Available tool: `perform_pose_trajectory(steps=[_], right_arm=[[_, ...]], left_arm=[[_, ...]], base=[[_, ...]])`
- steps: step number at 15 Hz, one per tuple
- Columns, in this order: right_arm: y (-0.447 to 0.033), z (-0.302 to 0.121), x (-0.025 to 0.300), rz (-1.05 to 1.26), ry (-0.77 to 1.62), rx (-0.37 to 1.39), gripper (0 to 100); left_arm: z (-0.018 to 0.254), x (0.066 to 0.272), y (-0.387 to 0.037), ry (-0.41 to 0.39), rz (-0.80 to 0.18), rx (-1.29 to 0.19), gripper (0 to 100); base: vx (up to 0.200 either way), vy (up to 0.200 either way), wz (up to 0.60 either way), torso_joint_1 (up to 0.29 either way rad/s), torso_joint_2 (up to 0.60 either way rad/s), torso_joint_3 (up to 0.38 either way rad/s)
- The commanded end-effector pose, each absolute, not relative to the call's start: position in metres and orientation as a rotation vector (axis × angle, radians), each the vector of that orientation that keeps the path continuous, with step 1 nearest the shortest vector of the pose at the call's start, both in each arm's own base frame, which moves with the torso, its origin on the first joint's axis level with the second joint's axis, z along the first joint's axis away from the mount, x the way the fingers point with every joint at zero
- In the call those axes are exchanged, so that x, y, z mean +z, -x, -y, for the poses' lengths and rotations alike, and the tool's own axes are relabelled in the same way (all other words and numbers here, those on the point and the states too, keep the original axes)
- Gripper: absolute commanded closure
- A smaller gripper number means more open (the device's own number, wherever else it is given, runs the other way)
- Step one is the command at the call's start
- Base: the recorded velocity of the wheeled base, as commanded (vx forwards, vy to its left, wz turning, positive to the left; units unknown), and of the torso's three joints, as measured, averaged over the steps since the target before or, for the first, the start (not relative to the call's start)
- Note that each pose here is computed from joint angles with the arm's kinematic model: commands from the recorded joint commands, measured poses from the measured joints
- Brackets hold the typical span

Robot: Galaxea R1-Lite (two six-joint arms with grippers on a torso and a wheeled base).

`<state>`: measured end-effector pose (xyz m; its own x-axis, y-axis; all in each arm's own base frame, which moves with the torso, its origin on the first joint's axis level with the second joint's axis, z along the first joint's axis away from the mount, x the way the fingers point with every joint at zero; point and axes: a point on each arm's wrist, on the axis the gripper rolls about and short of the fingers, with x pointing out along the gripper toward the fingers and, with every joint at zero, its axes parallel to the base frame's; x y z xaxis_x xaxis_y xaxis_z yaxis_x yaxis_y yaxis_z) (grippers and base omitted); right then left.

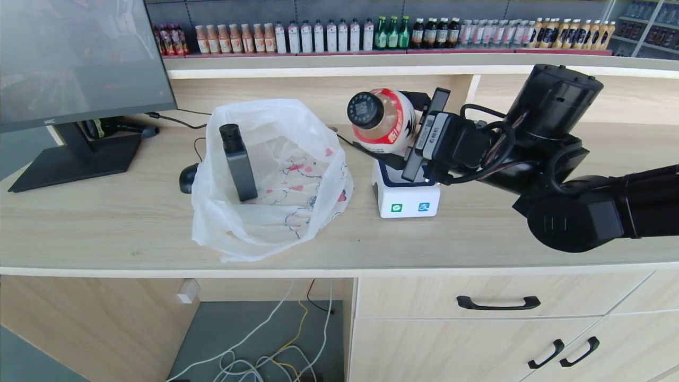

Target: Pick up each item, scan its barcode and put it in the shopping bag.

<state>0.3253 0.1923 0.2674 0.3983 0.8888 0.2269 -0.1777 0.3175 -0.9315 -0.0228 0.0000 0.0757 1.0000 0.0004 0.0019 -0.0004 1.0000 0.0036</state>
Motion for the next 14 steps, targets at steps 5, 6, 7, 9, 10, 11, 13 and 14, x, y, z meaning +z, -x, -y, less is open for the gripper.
perform_pose_trajectory(steps=[5,6,7,9,10,11,13,14], right_arm=[[-0.347,-0.166,0.258,0.873,1.025,0.859,100],[-0.348,-0.167,0.255,0.872,1.024,0.875,100],[-0.350,-0.166,0.252,0.881,1.035,0.885,100],[-0.353,-0.162,0.250,0.878,1.041,0.889,100],[-0.353,-0.162,0.249,0.887,1.040,0.905,100],[-0.353,-0.162,0.249,0.887,1.041,0.907,100],[-0.354,-0.163,0.247,0.883,1.041,0.909,100],[-0.354,-0.164,0.246,0.885,1.039,0.914,100]], left_arm=[[0.000,0.076,0.023,-0.003,0.003,0.002,0],[0.000,0.076,0.023,-0.003,0.003,0.002,0],[0.000,0.076,0.023,-0.005,0.003,0.002,0],[0.000,0.076,0.023,-0.003,0.003,0.002,0],[0.000,0.076,0.023,-0.005,0.003,0.002,0],[0.000,0.076,0.023,-0.003,0.003,0.002,0],[0.000,0.076,0.023,-0.003,0.003,0.002,0],[0.000,0.076,0.023,-0.005,0.003,0.002,0]], base=[[0.000,0.000,0.00,0.000,0.00,0.000],[0.000,0.000,0.00,0.000,0.00,0.000],[0.000,0.000,0.00,0.000,0.00,0.000],[0.000,0.000,0.00,0.000,0.00,0.000],[0.000,0.000,0.00,0.000,0.00,0.000],[0.000,0.000,0.00,0.000,0.00,0.000],[0.000,0.000,0.00,0.000,0.00,0.000],[0.000,0.000,0.00,0.000,0.00,0.000]])
